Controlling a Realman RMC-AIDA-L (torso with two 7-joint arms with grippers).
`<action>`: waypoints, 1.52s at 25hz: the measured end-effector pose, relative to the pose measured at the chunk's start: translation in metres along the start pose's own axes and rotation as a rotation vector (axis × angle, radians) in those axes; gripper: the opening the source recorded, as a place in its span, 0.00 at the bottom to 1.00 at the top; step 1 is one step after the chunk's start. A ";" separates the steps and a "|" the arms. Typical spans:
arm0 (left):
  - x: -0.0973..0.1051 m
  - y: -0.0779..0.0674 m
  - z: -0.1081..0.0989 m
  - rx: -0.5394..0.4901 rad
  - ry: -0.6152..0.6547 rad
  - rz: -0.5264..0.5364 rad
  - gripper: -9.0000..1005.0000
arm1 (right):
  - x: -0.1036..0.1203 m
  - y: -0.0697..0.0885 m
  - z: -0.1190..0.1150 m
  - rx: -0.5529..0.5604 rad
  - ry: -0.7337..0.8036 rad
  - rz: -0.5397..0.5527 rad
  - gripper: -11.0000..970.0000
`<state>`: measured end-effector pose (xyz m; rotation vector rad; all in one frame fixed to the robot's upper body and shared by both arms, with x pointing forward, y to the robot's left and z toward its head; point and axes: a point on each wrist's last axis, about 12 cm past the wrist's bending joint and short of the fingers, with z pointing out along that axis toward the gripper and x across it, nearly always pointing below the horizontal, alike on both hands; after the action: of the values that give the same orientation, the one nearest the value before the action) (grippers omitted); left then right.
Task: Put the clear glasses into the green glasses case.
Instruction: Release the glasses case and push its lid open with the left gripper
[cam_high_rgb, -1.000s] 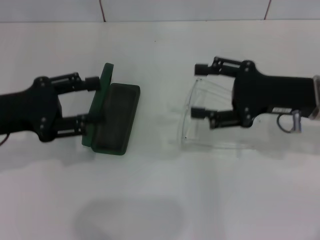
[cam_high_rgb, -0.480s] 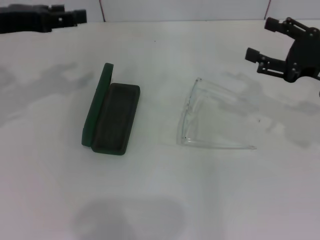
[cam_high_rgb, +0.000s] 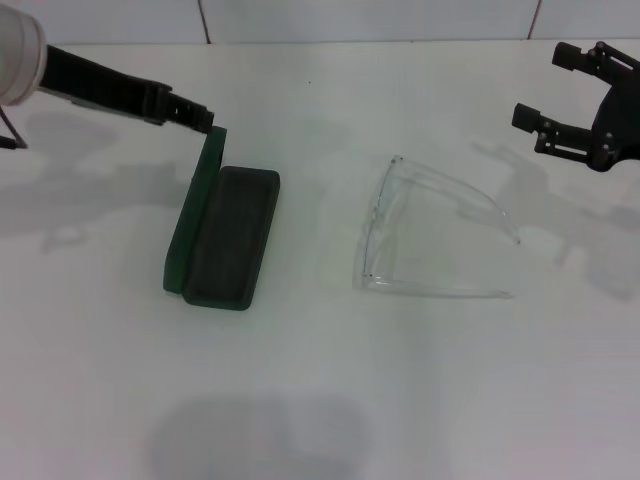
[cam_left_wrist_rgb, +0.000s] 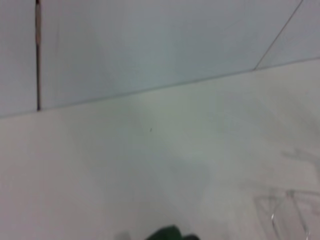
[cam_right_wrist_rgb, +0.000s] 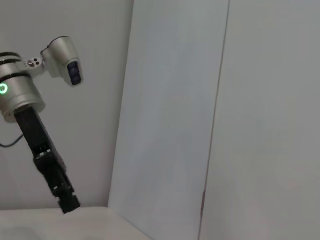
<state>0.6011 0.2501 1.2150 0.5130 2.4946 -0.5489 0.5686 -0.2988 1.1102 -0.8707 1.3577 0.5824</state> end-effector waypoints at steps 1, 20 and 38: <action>0.000 -0.002 0.001 -0.009 0.010 0.000 0.65 | 0.000 0.000 0.000 0.000 0.000 -0.004 0.87; 0.020 -0.002 0.036 -0.111 0.159 -0.052 0.65 | 0.003 0.004 -0.002 -0.009 0.002 -0.042 0.87; 0.013 -0.009 0.038 -0.100 0.157 -0.037 0.65 | 0.004 0.006 -0.008 -0.007 -0.003 -0.039 0.87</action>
<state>0.6029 0.2275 1.1806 0.4897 2.6699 -0.4096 0.5598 -0.3019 1.1048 -0.8994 1.3335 0.5581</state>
